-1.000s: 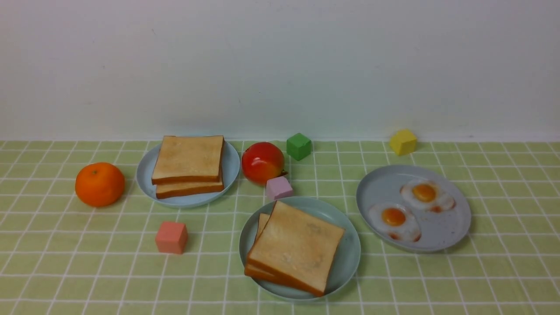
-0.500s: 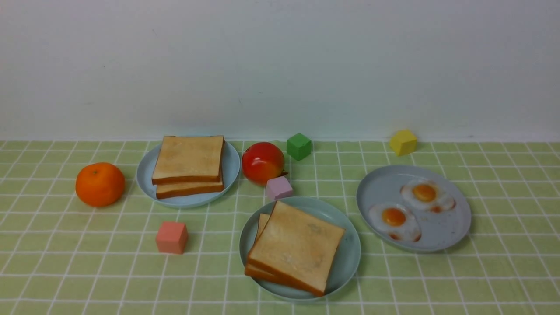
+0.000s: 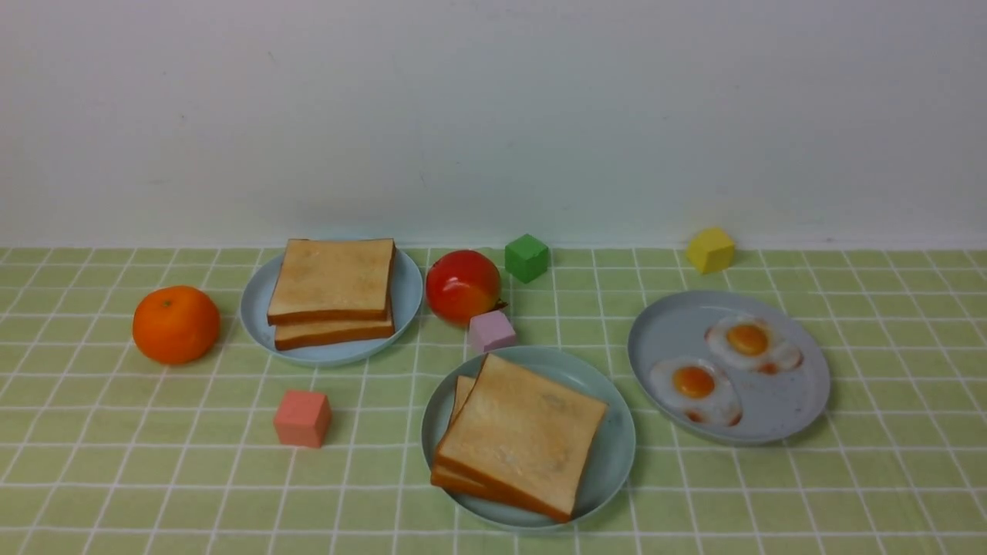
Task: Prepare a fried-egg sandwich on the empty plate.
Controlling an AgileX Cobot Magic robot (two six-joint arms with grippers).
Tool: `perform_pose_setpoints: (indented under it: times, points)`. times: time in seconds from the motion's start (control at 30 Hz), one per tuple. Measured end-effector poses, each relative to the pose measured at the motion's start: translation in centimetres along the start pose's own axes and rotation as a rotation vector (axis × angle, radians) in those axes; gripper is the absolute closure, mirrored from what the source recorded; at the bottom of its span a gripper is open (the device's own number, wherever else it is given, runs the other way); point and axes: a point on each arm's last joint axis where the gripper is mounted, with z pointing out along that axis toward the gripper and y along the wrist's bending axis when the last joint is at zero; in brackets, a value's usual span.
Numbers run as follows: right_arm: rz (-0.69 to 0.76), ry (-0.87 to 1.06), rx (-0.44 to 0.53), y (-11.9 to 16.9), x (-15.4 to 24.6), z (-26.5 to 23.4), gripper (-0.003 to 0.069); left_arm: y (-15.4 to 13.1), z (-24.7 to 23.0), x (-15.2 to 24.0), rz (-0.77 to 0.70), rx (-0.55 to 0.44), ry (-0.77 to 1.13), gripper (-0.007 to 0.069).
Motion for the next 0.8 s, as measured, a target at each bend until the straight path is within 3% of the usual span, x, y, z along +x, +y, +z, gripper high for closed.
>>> perform_pose_setpoints:
  times: [0.8]
  points:
    - [0.015,0.009,-0.009,0.07,0.22,0.11,0.0545,0.01,0.0,0.0,0.003,-0.001,0.0,0.0608]
